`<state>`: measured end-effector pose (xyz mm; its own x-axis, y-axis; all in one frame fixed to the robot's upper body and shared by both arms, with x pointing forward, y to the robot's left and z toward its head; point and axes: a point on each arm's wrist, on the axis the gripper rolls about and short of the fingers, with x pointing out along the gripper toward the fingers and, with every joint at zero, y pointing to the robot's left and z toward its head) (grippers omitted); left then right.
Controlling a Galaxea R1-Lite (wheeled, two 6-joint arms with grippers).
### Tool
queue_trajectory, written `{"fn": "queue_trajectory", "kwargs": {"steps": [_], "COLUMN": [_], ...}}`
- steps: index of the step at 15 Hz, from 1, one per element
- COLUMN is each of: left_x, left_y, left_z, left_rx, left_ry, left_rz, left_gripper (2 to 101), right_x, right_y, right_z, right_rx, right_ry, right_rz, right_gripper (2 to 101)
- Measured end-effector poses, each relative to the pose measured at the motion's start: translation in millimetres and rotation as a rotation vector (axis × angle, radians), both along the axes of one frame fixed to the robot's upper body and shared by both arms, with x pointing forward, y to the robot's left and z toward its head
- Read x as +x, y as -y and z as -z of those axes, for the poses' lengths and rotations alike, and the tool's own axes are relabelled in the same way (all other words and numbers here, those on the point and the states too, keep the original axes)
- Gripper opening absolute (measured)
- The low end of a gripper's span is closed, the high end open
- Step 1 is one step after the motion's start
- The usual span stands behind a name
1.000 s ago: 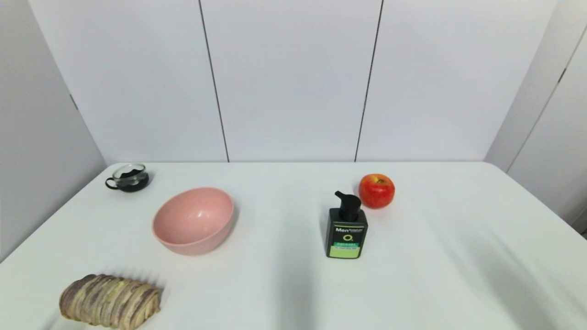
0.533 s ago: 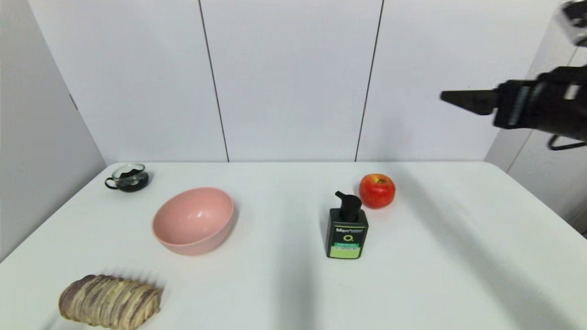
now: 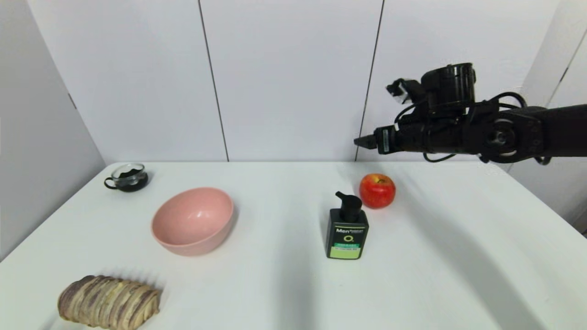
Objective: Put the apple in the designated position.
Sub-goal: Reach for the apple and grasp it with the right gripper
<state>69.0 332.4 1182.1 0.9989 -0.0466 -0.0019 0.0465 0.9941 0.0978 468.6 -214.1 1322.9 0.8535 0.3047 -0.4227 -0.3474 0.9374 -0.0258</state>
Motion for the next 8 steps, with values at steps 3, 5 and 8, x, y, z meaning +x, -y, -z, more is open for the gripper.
{"fn": "queue_trajectory", "kwargs": {"steps": [3, 5, 8], "left_x": [0.0, 0.0, 0.0], "left_y": [0.0, 0.0, 0.0], "left_z": [0.0, 0.0, 0.0], "left_rx": [0.000, 0.000, 0.000], "left_ry": [0.000, 0.000, 0.000], "left_rz": [0.000, 0.000, 0.000], "left_gripper": [97.8, 97.8, 97.8], "right_x": [2.9, 2.7, 2.0], "right_y": [4.0, 9.2, 12.6], "right_z": [19.8, 23.8, 28.5], "right_rx": [-0.042, -0.053, -0.057], "right_ry": [-0.108, -0.144, -0.168], "right_rz": [0.025, 0.037, 0.041], "right_gripper": [98.0, 98.0, 98.0]}}
